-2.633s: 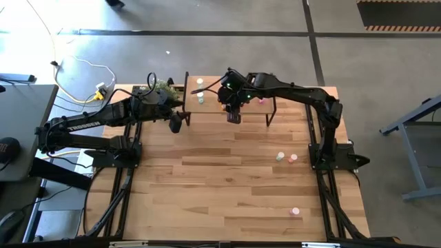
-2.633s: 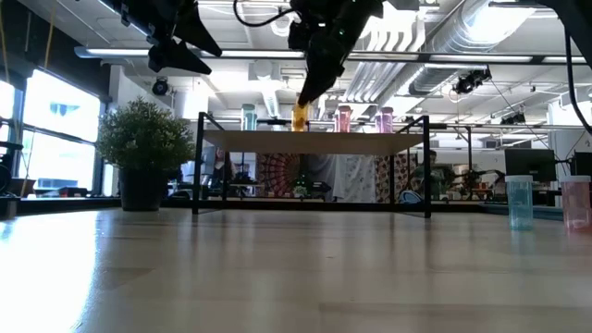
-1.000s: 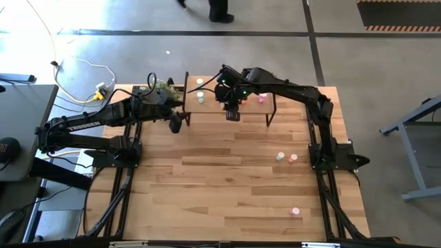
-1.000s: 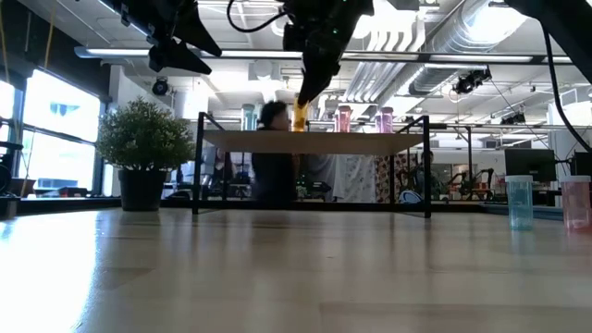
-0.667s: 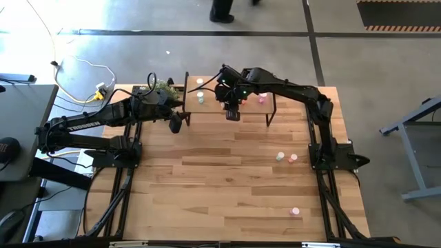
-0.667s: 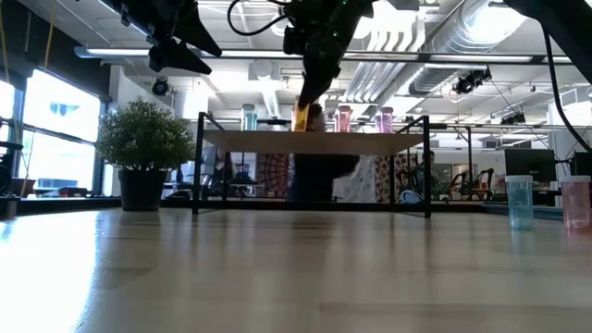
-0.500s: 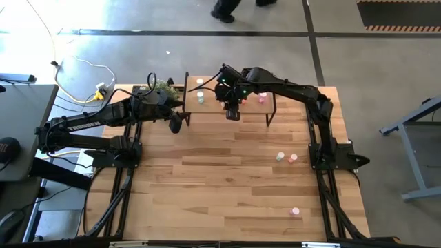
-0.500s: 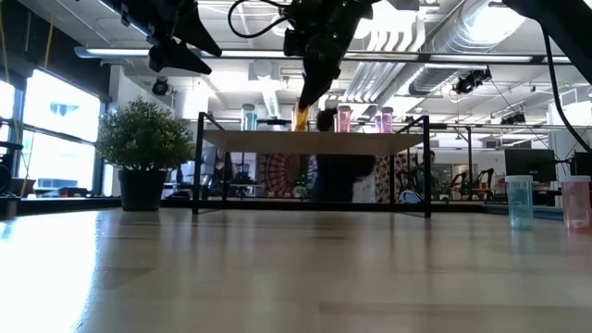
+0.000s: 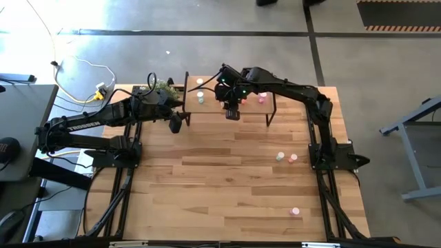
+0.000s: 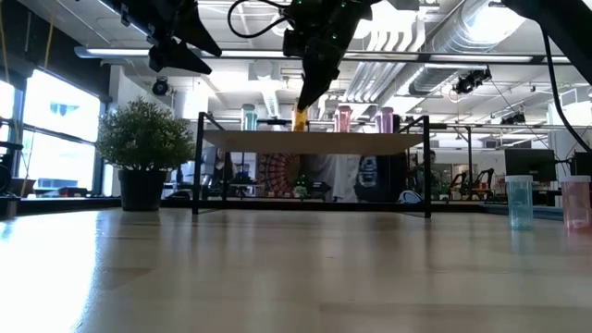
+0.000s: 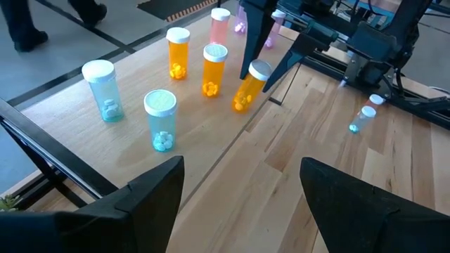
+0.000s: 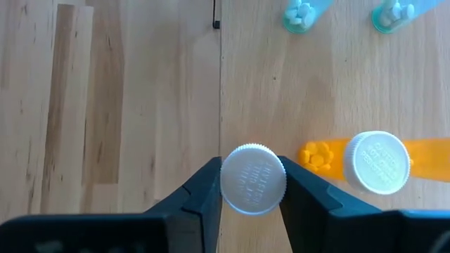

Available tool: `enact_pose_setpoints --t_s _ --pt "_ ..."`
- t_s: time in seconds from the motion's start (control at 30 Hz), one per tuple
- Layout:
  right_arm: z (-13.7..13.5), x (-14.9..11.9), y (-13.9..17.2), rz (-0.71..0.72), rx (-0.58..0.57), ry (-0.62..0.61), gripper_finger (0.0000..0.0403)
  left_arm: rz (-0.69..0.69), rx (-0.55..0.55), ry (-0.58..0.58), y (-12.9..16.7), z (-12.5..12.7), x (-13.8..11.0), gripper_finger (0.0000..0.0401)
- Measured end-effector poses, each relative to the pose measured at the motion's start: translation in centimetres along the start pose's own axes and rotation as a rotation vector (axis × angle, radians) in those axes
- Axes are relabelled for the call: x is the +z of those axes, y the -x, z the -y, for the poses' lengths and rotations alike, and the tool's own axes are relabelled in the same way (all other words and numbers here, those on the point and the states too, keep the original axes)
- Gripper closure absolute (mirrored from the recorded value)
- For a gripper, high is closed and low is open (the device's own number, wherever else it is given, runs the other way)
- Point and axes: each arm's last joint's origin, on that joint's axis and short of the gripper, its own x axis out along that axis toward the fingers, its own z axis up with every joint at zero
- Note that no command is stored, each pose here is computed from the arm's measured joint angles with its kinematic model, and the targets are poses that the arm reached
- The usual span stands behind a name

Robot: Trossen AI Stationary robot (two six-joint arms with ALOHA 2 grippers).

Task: Pick and place medicine bottles onto shelf by color
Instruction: Put the yellow pill bottle on the shelf aligned with the other yellow pill bottles

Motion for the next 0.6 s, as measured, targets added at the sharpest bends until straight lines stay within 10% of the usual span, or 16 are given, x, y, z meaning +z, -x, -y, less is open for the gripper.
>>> enact_pose_setpoints --t_s 0.6 --pt "0.17 0.04 -0.29 -0.009 -0.039 0.011 0.0244 0.000 0.001 0.002 0.00 -0.01 0.00 0.0126"
